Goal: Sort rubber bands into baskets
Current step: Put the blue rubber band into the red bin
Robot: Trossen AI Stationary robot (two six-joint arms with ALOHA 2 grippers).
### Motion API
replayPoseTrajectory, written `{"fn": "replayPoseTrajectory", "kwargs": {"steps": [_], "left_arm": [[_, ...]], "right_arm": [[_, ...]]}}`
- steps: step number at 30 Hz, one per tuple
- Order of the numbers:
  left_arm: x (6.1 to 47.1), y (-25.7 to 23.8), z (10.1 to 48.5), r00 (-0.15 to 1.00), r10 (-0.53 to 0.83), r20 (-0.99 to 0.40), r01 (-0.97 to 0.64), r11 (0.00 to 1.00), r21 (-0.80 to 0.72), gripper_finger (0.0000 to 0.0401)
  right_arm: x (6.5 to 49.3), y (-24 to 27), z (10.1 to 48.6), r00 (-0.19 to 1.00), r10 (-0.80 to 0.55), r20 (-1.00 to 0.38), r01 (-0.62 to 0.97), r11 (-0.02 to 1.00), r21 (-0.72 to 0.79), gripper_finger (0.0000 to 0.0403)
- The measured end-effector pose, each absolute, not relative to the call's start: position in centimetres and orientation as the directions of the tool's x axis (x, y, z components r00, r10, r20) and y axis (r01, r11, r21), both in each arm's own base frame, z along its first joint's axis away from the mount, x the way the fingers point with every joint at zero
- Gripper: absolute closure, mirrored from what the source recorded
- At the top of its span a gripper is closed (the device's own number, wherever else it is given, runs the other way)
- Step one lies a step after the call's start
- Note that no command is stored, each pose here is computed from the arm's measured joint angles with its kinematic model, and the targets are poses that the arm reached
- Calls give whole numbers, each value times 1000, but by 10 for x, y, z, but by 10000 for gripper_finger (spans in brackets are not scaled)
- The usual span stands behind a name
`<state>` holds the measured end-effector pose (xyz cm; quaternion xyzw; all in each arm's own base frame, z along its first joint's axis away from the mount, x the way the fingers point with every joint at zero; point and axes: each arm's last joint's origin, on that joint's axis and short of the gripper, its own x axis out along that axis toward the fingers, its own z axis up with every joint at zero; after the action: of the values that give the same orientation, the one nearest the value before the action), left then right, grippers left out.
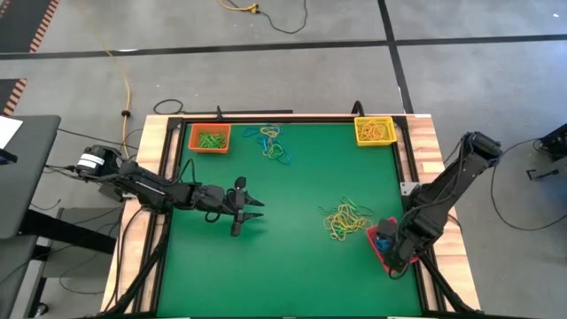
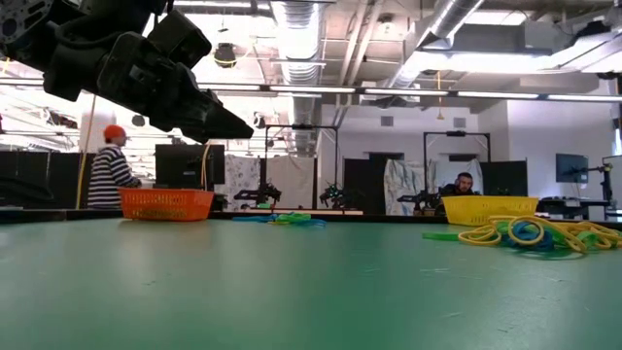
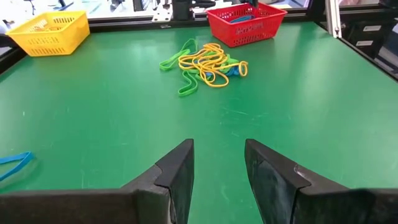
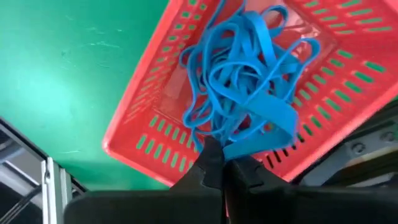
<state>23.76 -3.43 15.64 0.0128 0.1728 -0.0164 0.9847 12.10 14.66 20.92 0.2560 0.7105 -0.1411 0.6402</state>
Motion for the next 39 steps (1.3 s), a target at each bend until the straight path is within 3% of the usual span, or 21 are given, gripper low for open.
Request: {"fn": "replayPoseTrajectory", "kwargs": {"steps": [20, 39], "left_arm": [[238, -34, 156, 939, -28, -343, 29, 1000, -4, 269], [238, -34, 156, 939, -28, -344, 28, 1000, -6, 269]], "right_arm": [[118, 142, 205, -81, 148, -986, 560, 825, 78, 243], [116, 139, 205, -78, 105, -991, 576, 816, 41, 174]]}}
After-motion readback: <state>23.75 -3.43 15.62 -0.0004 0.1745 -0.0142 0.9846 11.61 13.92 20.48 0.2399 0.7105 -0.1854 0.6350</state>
